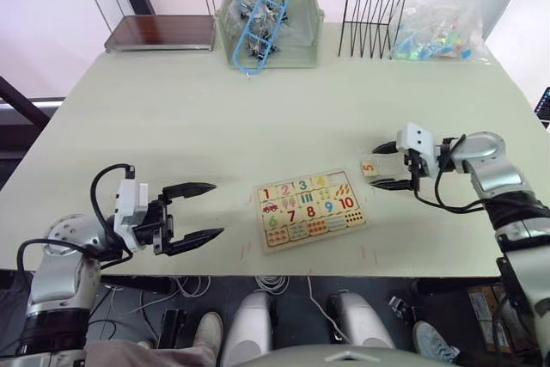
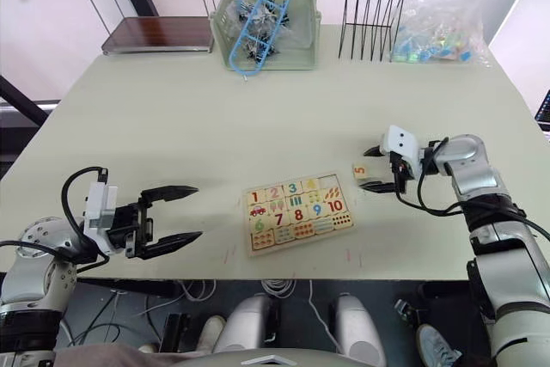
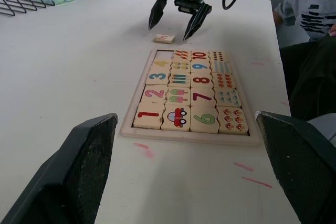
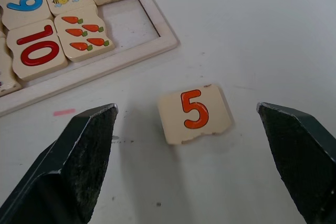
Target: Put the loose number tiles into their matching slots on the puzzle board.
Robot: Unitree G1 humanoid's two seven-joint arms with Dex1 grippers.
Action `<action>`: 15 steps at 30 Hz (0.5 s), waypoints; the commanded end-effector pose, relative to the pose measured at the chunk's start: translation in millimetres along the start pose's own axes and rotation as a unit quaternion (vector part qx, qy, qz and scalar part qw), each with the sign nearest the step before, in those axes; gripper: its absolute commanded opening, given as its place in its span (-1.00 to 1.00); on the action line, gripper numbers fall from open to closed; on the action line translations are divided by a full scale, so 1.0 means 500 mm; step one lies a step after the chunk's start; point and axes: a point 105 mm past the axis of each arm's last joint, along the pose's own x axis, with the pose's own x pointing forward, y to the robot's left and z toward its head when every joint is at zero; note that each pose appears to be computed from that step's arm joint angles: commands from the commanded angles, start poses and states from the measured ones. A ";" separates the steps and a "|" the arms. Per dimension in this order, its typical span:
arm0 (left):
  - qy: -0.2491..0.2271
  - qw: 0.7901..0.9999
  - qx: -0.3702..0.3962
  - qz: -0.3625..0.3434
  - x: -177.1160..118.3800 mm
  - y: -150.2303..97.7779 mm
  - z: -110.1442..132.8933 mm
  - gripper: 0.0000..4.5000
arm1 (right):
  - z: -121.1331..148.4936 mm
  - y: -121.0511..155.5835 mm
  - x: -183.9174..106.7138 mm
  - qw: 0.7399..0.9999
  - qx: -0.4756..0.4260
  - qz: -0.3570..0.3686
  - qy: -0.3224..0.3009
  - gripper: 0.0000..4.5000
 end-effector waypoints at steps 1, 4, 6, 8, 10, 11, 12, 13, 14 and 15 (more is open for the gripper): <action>-0.008 1.000 0.025 -0.003 -0.004 -0.002 0.026 1.00 | 0.014 -0.006 0.000 1.000 -0.021 0.014 0.003 0.98; -0.009 1.000 0.029 -0.002 -0.005 -0.002 0.028 1.00 | 0.011 -0.005 0.009 0.999 -0.023 0.028 0.013 0.98; -0.009 0.999 0.031 -0.002 -0.005 -0.001 0.030 1.00 | 0.006 -0.002 0.011 0.999 -0.023 0.040 0.025 0.98; -0.009 0.999 0.032 -0.001 -0.006 -0.001 0.030 1.00 | -0.001 -0.001 0.011 0.998 -0.023 0.046 0.036 0.98; -0.009 0.999 0.032 -0.001 -0.007 -0.001 0.030 1.00 | -0.004 0.000 0.010 0.998 -0.023 0.050 0.039 0.98; -0.009 0.999 0.033 -0.001 -0.007 -0.001 0.030 1.00 | -0.004 0.000 0.010 0.998 -0.022 0.050 0.038 0.98; -0.009 0.999 0.032 -0.001 -0.008 -0.001 0.030 1.00 | -0.005 0.000 0.010 0.998 -0.024 0.050 0.039 0.88; -0.009 0.999 0.032 -0.001 -0.008 -0.001 0.030 1.00 | -0.007 0.001 0.009 0.998 -0.025 0.051 0.041 0.75; -0.009 0.999 0.032 -0.001 -0.008 -0.002 0.030 1.00 | -0.010 0.002 0.008 0.997 -0.025 0.051 0.044 0.63; -0.009 0.999 0.032 -0.001 -0.008 -0.002 0.030 1.00 | -0.012 0.002 0.007 0.997 -0.025 0.051 0.046 0.40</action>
